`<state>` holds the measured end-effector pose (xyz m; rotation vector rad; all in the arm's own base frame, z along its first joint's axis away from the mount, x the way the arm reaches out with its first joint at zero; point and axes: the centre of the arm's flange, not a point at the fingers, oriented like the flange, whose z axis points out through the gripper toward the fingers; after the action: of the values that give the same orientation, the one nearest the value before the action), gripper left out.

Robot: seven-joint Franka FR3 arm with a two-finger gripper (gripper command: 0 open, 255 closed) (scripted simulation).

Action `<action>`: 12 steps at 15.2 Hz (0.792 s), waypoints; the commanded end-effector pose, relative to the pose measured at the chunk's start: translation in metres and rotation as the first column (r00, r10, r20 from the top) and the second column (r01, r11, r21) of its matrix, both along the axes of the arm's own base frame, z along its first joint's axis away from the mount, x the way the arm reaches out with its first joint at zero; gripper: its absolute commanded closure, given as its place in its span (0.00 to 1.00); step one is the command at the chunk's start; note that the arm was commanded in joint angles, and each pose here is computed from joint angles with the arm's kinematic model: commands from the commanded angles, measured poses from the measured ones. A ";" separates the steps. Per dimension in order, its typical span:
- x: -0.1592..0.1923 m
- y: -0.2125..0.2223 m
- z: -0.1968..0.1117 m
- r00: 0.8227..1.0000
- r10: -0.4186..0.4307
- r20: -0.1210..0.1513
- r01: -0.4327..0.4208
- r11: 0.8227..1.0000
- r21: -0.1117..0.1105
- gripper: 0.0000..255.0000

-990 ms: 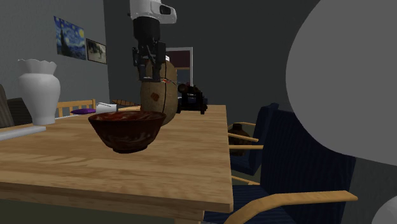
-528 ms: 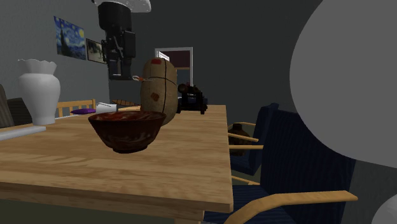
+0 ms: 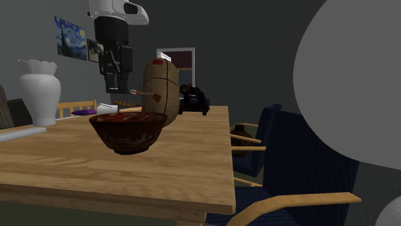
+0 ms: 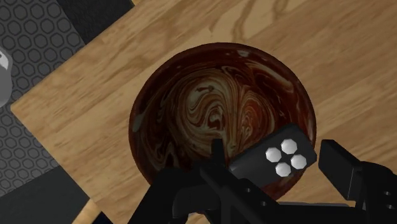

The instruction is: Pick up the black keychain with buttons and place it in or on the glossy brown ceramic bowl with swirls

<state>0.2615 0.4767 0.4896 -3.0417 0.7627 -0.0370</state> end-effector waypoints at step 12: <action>0.000 0.000 -0.048 1.000 0.000 0.000 0.000 1.000 0.000 1.00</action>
<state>0.2612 0.4766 0.4423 -3.0414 0.7627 -0.0372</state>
